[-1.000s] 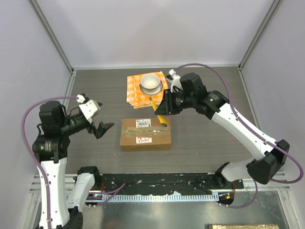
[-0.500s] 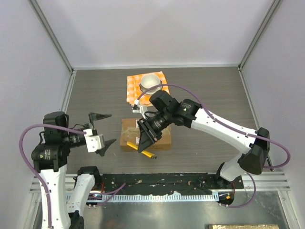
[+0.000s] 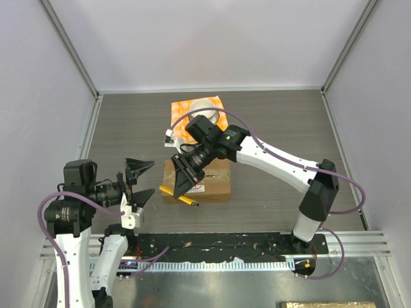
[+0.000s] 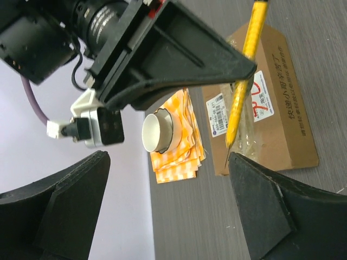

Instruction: Unpack the express box

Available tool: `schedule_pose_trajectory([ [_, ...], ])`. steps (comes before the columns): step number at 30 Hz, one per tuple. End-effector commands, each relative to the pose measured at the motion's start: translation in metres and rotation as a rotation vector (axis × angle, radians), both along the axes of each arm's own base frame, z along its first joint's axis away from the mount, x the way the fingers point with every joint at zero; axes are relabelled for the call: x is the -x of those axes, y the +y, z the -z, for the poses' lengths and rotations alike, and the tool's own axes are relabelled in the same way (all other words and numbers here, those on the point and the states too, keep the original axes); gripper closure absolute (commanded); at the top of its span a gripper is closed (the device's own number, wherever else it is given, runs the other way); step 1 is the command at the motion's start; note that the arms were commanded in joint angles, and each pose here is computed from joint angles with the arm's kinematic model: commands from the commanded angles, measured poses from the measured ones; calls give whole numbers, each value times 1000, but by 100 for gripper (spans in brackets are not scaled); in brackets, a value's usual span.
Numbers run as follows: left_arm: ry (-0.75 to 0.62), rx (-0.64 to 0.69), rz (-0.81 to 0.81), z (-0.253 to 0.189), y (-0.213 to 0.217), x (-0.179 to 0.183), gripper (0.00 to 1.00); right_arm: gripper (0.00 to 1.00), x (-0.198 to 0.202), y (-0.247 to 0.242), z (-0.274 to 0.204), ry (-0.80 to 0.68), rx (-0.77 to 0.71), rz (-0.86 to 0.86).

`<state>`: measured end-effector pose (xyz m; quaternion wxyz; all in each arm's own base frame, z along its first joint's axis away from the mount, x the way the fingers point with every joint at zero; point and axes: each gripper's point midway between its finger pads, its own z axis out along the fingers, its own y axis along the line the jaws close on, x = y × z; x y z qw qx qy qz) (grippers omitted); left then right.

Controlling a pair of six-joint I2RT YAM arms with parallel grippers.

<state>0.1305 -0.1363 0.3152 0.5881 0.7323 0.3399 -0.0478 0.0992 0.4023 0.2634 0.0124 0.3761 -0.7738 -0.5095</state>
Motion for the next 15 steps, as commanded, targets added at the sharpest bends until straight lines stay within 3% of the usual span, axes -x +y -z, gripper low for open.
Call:
schedule_pose_trajectory([
  [1,297,-23,38,41,-3,51,5,99,-10,12,-22,-52,-57,-17],
  [12,325,-70,97,63,-4,56,12,99,-18,26,-32,-56,-70,1],
  [13,327,-73,99,63,-4,55,15,99,-15,26,-35,-56,-80,-6],
  [15,341,-75,104,64,-4,52,32,99,-10,27,-35,-45,-84,-11],
])
